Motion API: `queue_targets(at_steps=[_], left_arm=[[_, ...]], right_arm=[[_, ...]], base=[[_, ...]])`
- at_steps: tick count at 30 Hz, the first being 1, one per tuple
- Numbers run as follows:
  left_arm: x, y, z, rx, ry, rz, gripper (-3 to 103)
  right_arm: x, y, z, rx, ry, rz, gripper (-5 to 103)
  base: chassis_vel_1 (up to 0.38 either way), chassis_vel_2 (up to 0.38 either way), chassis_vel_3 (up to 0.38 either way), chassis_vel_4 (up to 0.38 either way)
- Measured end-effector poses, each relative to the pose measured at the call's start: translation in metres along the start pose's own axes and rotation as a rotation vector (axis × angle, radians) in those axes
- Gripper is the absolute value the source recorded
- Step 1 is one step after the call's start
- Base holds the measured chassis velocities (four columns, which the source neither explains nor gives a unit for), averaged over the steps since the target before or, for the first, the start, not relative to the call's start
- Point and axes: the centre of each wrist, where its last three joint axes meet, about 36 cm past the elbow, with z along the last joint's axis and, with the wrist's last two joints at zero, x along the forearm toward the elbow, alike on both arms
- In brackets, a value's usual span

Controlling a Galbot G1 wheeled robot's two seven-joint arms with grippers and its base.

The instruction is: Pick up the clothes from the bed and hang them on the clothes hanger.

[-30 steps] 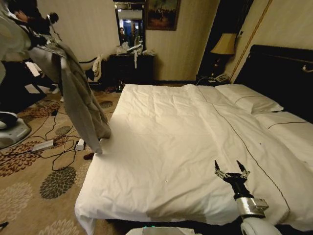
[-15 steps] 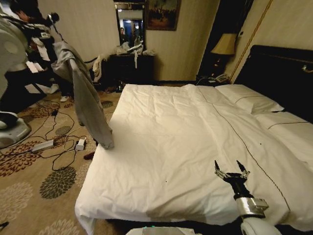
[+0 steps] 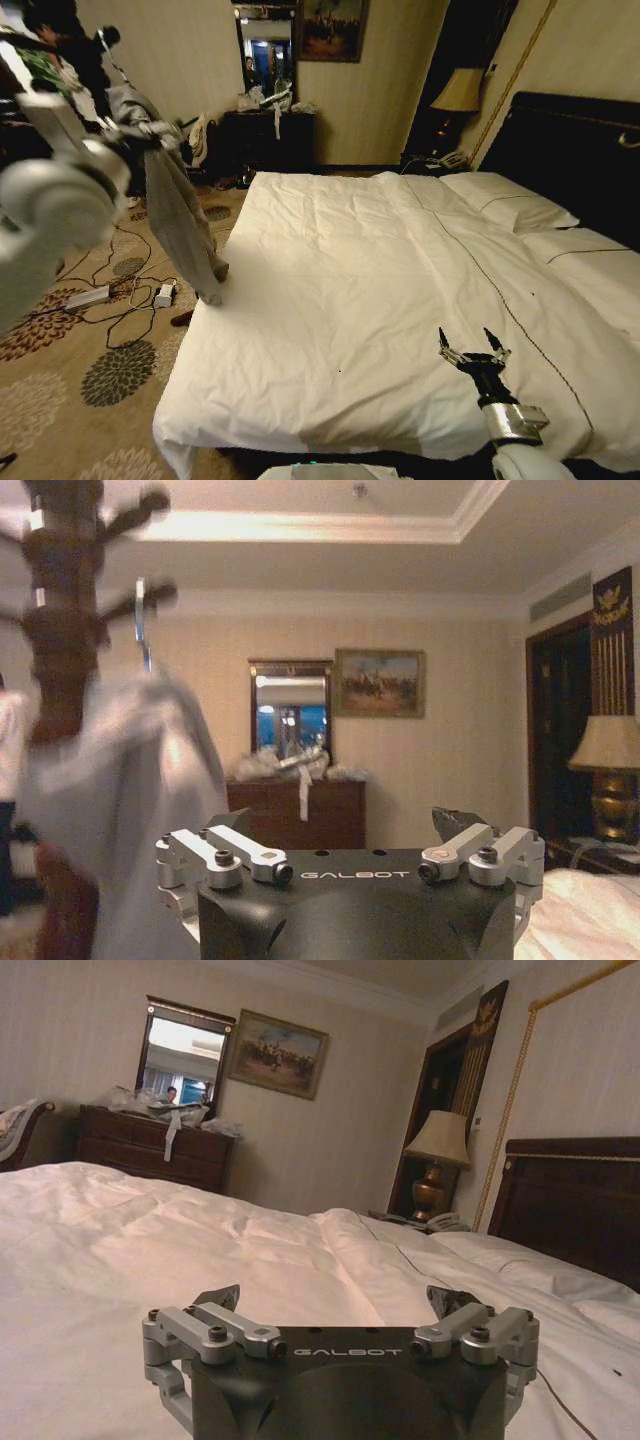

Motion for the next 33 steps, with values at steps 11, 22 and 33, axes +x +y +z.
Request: queue_targets(at_steps=[11,22,33], left_arm=[[0.081,-0.023,0.14,0.015,0.073,0.037,100],[0.192,-0.048,0.223,-0.016,0.094,-0.053,100],[0.251,-0.07,0.231,0.006,0.092,-0.082,100]], right_arm=[[0.0,0.0,0.0,0.0,0.0,0.0,100],[0.0,0.0,0.0,0.0,0.0,0.0,100],[0.0,0.0,0.0,0.0,0.0,0.0,100]], base=[[0.0,0.0,0.0,0.0],[0.0,0.0,0.0,0.0],[0.0,0.0,0.0,0.0]])
